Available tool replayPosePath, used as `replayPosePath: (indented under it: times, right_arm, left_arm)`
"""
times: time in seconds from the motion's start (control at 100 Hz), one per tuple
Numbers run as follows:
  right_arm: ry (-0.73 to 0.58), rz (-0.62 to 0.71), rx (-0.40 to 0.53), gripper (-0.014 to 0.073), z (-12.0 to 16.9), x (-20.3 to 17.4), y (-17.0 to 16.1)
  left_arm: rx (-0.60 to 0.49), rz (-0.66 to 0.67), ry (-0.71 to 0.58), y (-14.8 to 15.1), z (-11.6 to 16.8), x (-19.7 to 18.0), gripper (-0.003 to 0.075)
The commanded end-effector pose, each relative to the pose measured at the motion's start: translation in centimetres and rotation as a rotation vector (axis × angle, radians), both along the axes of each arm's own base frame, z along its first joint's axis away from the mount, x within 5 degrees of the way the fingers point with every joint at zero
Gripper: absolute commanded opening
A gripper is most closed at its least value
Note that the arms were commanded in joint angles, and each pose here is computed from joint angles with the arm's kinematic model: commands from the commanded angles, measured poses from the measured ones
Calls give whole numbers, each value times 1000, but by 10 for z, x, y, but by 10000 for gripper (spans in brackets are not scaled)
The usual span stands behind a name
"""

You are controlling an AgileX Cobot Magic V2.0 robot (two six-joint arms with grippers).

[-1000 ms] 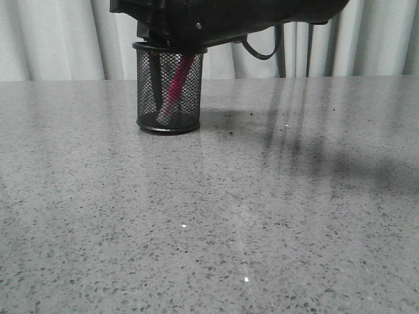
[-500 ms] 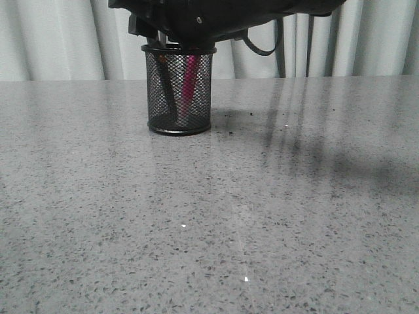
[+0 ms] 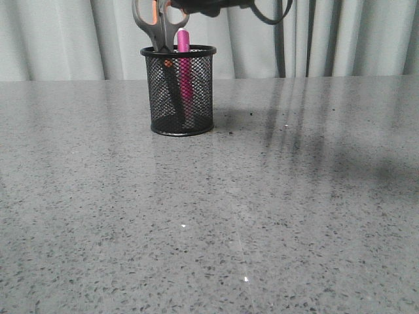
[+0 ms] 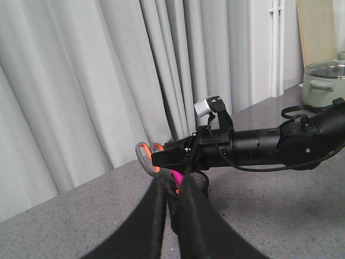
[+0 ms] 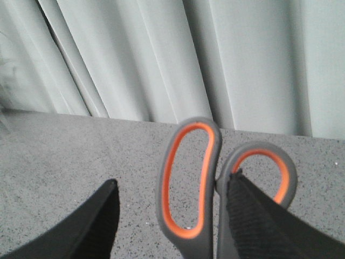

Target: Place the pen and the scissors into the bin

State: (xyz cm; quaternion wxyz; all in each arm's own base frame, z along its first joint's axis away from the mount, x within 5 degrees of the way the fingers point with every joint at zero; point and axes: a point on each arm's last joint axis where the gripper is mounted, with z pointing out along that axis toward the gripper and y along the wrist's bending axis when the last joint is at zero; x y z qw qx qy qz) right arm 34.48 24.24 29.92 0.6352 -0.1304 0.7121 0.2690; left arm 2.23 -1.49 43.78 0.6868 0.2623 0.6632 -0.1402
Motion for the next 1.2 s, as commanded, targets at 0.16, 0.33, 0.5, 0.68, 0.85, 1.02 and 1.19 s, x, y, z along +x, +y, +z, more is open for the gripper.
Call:
replayPosePath:
  times: [0.16,0.33,0.5,0.68,0.85,1.02,1.19]
  right_arm:
    - [-197,4,103,369,73,-25,-18]
    - [-206,22,51,46,111,-55,-37]
    - [-258,43,-159,-69,134,-101,-67]
    - [-203,33,-288,-69,114,-168,-119]
    - [-32,6,-466,-69,60,-223,-166]
    - [-86,-19,-471,-69,35,-258,-193]
    - [-123,-37,-441,-69,33,-274,-206]
  left_arm:
    - [-38,6,-72,3,4,-3,28]
    - [-120,90,-7,14,-29,-5,-20]
    - [-199,109,30,23,-66,-16,-19]
    - [-212,103,37,28,-90,-24,-19]
    - [-193,107,73,26,-100,-22,-19]
    - [-191,107,75,26,-101,-21,-19]
    - [-191,107,75,26,-101,-21,-19]
